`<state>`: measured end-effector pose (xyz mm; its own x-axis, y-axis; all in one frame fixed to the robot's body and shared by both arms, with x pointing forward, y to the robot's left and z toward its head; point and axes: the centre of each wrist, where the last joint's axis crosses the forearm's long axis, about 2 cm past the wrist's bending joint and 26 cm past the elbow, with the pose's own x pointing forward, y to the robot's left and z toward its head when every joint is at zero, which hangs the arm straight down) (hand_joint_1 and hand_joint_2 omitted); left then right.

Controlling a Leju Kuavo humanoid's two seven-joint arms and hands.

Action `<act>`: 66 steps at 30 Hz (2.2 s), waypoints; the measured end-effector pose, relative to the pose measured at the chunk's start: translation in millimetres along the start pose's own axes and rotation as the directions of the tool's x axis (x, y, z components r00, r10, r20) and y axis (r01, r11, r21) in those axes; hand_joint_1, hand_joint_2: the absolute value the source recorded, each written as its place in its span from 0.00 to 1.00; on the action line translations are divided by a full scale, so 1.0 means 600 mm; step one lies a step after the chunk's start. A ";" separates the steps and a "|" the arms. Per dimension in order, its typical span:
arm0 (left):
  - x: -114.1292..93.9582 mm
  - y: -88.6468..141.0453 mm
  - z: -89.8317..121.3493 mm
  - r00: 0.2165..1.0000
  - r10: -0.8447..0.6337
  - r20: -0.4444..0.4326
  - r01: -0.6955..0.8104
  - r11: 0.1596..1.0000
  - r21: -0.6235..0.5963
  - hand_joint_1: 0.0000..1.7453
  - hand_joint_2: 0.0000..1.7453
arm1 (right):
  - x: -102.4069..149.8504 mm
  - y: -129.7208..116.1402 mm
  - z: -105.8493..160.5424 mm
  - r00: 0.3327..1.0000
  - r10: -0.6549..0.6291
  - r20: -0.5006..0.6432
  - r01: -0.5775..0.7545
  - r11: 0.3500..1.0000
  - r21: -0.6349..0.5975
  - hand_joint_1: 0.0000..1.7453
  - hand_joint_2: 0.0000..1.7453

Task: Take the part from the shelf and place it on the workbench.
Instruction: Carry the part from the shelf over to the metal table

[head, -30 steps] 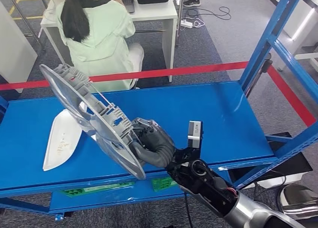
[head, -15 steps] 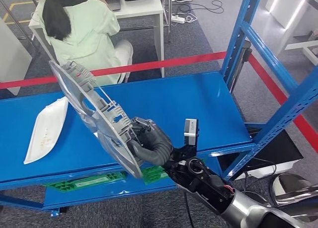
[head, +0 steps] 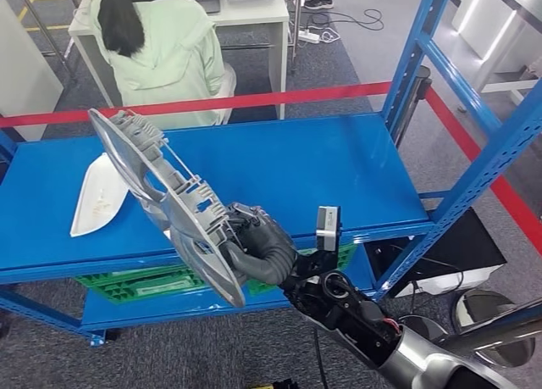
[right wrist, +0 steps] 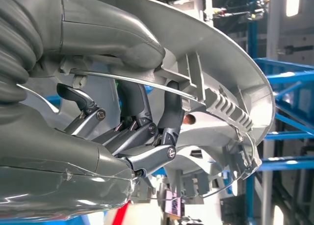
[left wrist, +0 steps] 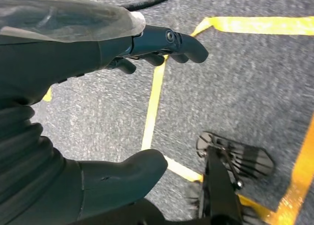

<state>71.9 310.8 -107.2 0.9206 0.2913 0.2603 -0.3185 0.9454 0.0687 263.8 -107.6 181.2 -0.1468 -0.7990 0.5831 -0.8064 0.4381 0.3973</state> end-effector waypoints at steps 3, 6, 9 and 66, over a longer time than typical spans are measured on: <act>0.000 0.000 0.000 1.000 0.005 -0.001 -0.005 1.000 -0.001 0.00 1.00 | -0.002 -0.001 0.002 1.000 0.002 -0.010 -0.002 1.000 0.001 1.00 1.00; 0.000 -0.003 0.000 1.000 0.010 -0.002 -0.010 1.000 -0.004 0.00 1.00 | -0.002 -0.002 0.002 1.000 -0.001 -0.016 0.001 1.000 0.002 1.00 1.00; -0.001 -0.002 0.000 1.000 0.011 -0.003 -0.011 1.000 -0.001 0.00 1.00 | -0.003 -0.002 -0.001 1.000 -0.006 -0.018 0.006 1.000 0.008 1.00 1.00; -0.001 0.004 0.000 1.000 0.029 0.012 -0.029 0.999 0.018 0.00 1.00 | -0.016 -0.006 -0.010 0.998 -0.041 -0.040 0.042 0.999 0.028 1.00 1.00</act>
<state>70.5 313.0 -107.3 0.9084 0.3164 0.2735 -0.3490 0.9338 0.0787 271.6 -99.1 178.6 -0.0905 -0.7989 0.5947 -0.8276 0.3925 0.4012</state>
